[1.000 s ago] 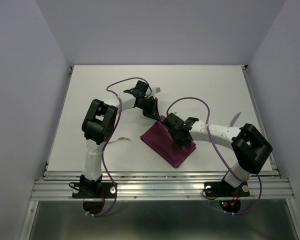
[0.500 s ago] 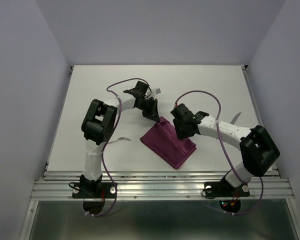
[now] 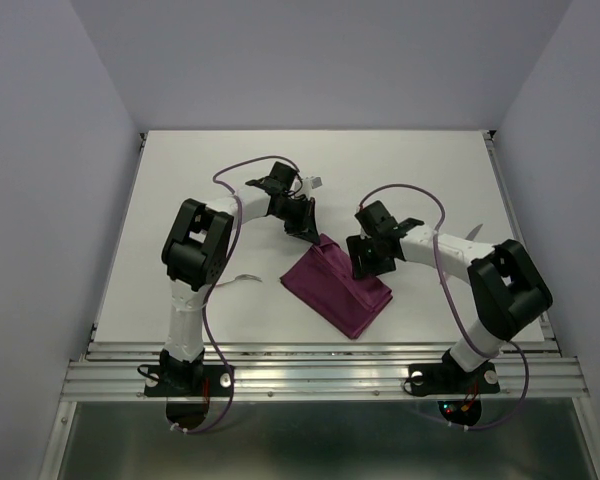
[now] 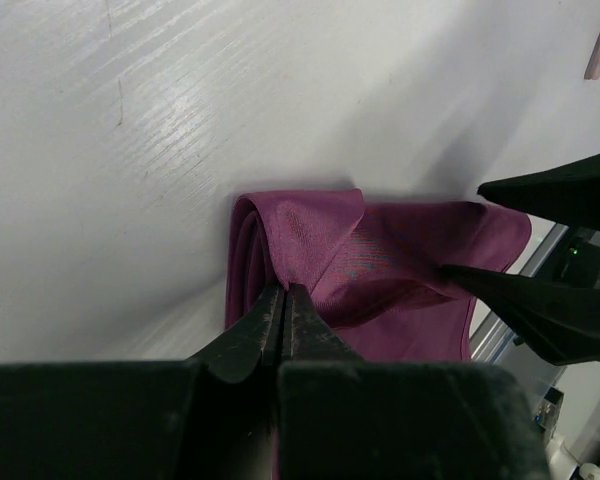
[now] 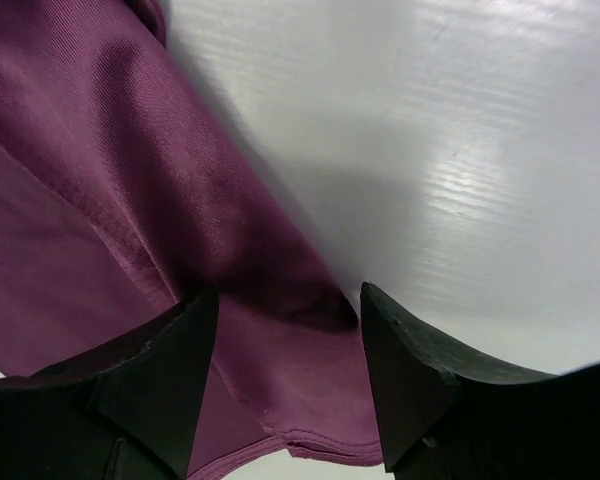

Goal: Fold the napkin into a case and place the utensils inside
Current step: Fold the lower triangle-folded napkin at the center of the board.

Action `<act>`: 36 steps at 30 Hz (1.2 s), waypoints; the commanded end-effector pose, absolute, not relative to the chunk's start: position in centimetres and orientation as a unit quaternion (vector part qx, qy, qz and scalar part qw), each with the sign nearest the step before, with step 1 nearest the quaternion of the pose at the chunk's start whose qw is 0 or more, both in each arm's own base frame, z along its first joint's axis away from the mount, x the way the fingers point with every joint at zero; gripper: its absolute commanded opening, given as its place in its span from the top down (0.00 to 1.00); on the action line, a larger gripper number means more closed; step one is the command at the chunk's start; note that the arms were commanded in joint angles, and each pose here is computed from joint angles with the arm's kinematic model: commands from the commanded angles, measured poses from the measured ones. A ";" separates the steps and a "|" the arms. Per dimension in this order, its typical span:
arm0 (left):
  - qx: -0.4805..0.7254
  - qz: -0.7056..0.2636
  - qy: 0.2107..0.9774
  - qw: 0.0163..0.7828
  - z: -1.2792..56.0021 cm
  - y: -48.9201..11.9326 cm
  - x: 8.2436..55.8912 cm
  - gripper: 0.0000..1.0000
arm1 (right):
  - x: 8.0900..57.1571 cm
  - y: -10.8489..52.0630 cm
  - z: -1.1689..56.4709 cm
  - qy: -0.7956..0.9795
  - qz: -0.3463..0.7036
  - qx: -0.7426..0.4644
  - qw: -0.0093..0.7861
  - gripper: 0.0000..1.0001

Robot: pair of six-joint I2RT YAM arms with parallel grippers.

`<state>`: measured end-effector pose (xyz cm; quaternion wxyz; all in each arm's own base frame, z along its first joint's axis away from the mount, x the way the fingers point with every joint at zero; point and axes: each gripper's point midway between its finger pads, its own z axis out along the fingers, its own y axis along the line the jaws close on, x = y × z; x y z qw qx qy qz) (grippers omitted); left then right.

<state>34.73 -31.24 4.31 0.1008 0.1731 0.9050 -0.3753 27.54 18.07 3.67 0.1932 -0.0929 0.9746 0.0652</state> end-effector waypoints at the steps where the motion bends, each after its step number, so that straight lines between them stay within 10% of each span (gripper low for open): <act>1: 0.191 -0.388 0.895 0.111 6.4 -31.2 34.3 1.00 | 26.8 19.2 2.5 0.972 0.122 -0.106 0.169 0.36; 19: 0.205 -0.383 0.895 0.104 5.7 -31.9 35.8 1.00 | 27.2 19.6 3.3 0.970 0.147 -0.063 0.181 0.99; 23: 0.214 -0.385 0.890 0.116 6.4 -32.4 37.0 0.54 | 27.9 19.9 3.4 0.969 0.152 -0.018 0.195 0.99; 26: 0.219 -0.377 0.891 0.125 7.3 -32.7 38.2 0.38 | 28.5 19.5 3.3 0.968 0.140 0.021 0.206 0.99; 36: 0.173 -0.342 0.903 0.195 10.9 -29.4 42.0 0.30 | 30.5 16.6 3.4 0.953 0.099 0.132 0.256 0.99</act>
